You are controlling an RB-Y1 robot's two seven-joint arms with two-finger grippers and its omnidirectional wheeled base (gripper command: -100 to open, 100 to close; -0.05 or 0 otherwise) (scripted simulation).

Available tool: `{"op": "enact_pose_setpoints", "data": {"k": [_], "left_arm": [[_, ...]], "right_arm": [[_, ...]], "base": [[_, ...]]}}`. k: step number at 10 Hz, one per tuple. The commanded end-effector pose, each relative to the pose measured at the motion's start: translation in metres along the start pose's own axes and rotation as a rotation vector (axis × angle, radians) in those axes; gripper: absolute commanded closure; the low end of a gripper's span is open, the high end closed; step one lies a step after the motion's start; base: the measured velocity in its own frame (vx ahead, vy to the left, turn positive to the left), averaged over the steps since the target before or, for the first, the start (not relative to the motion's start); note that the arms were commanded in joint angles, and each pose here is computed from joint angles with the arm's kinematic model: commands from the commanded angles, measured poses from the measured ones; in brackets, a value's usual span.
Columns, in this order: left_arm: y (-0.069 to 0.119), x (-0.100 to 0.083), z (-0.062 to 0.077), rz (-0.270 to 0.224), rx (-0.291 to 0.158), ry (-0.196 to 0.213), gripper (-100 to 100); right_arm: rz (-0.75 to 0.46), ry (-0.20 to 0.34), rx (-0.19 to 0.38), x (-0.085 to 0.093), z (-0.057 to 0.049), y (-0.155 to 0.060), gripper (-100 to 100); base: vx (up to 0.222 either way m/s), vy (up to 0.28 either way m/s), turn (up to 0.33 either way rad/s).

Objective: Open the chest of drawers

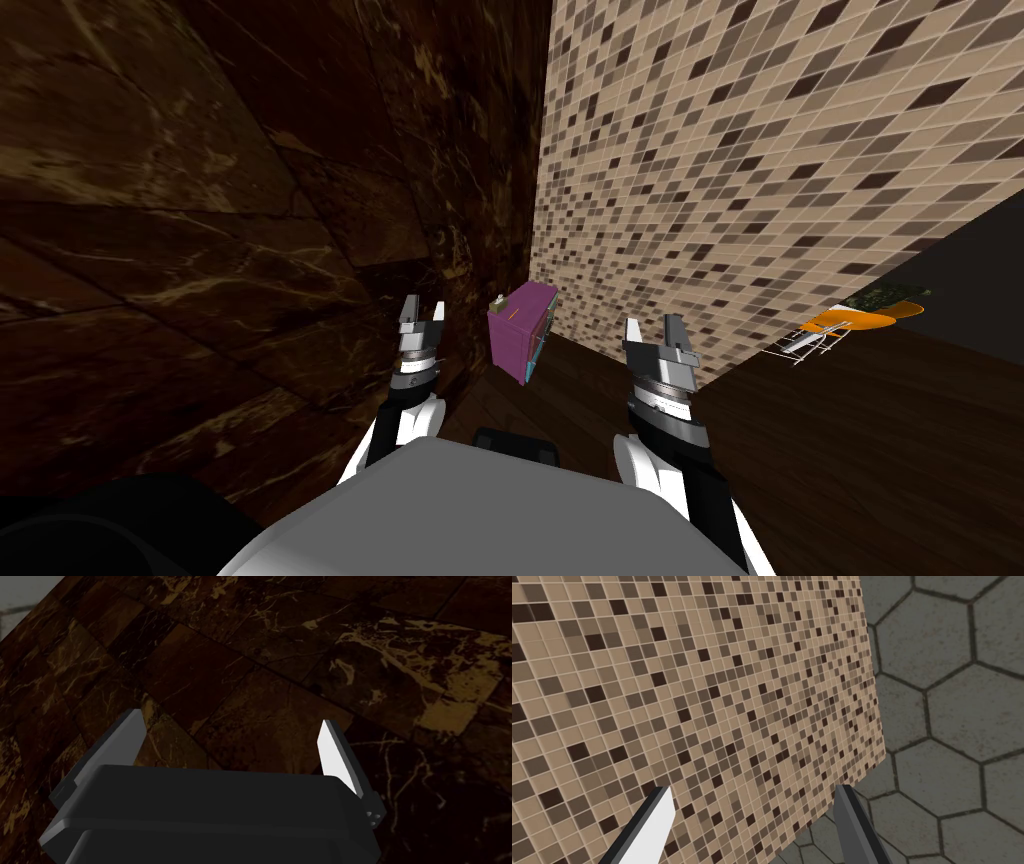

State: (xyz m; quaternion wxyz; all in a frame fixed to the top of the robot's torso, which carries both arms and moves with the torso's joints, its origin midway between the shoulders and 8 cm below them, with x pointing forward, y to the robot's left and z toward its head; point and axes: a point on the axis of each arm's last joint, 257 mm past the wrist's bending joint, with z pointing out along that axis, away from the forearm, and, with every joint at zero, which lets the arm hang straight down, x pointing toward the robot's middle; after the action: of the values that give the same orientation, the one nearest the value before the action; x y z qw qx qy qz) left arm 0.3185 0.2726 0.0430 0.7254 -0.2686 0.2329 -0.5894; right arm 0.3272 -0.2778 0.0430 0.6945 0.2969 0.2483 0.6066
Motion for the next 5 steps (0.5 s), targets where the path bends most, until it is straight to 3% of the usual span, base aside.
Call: {"op": "enact_pose_setpoints", "data": {"k": [1, 5], "left_arm": [[0.0000, 0.0000, 0.0000, 0.000, 0.000, 0.000, 0], [-0.0001, 0.0000, 0.0000, 0.000, 0.000, 0.000, 0]], "right_arm": [[0.000, 0.000, 0.000, 0.0000, 0.0000, 0.0000, 0], [0.000, 0.000, 0.000, 0.0000, 0.0000, 0.0001, 0]], "base": [[0.000, 0.000, 0.000], [0.000, 0.000, 0.000]]}}
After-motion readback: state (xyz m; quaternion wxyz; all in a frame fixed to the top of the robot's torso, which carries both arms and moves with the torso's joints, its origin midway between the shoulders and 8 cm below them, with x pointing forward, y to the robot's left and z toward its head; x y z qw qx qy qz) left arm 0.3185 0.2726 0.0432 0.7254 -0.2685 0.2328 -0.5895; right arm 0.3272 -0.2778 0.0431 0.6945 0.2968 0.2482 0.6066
